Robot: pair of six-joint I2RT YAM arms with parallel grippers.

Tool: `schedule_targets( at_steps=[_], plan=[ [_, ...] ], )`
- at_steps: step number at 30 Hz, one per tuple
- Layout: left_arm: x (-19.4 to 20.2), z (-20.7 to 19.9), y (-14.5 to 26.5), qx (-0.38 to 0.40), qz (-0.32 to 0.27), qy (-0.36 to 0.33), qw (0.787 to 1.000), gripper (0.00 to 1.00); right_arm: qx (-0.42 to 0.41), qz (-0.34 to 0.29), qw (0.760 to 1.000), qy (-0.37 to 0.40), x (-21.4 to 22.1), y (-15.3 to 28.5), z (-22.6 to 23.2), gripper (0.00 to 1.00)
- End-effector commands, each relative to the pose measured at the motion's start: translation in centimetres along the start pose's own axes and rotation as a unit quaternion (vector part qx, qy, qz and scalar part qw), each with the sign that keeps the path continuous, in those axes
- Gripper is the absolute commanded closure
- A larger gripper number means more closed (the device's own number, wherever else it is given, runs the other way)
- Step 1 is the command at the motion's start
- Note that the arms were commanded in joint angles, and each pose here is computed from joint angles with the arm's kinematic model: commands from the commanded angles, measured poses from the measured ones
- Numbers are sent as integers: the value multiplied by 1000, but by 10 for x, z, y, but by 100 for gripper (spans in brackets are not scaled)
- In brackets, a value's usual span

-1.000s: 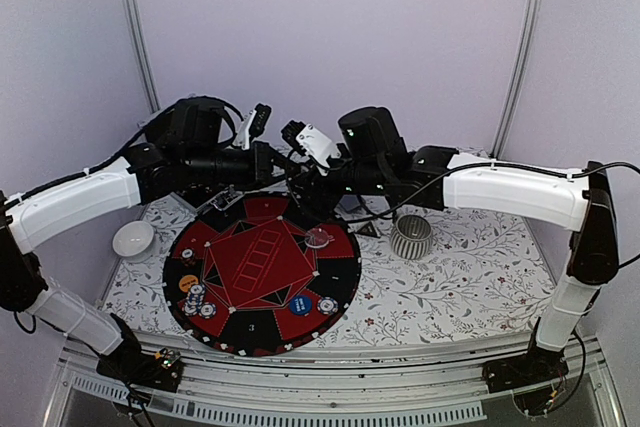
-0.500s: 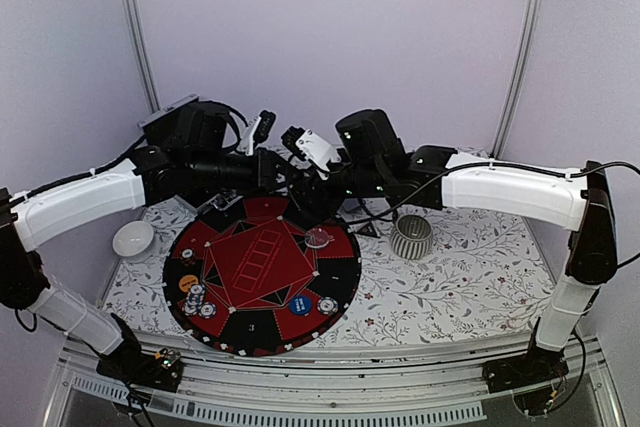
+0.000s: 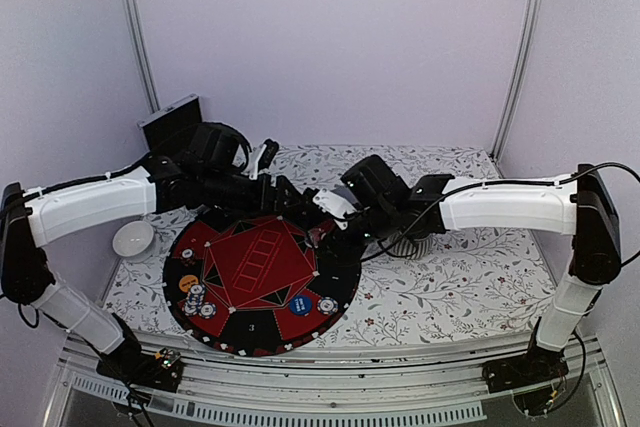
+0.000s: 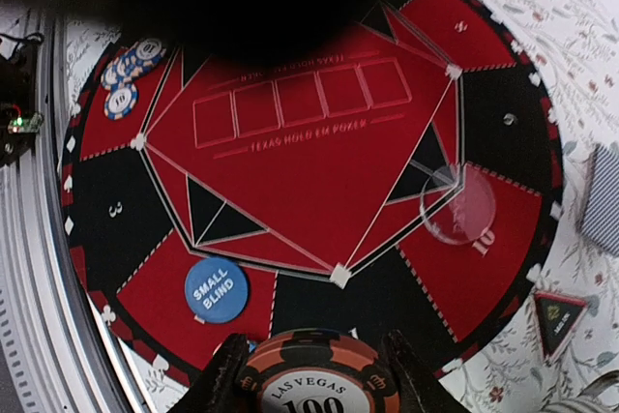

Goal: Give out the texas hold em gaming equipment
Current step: Place the poker chips pile in the small blind area.

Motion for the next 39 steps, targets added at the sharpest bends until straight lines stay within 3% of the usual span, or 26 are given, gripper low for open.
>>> schedule_targets(
  at_steps=[1, 13, 31, 39],
  plan=[
    [1, 10, 9, -26, -10, -8, 1000, 20, -41, 46, 998, -24, 25, 3, 14, 98],
    [2, 34, 34, -76, -33, 0, 997, 19, -79, 164, 983, 2, 76, -30, 18, 98],
    [4, 46, 46, -94, -38, 2, 995, 19, -64, 185, 979, 53, 82, -59, -23, 98],
    [6, 49, 48, -98, -38, 4, 994, 19, -71, 241, 965, 76, 108, -73, -25, 93]
  ],
)
Point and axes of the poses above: each gripper's point midway between its finger pads, its own y axis back along the fingers, its own z axis along the line the jaws close on, x = y × z, the point moved 7 cm from there along y, back along the fingers, and after that the axes turned 1 degree about -y, right-handed, at the moved point
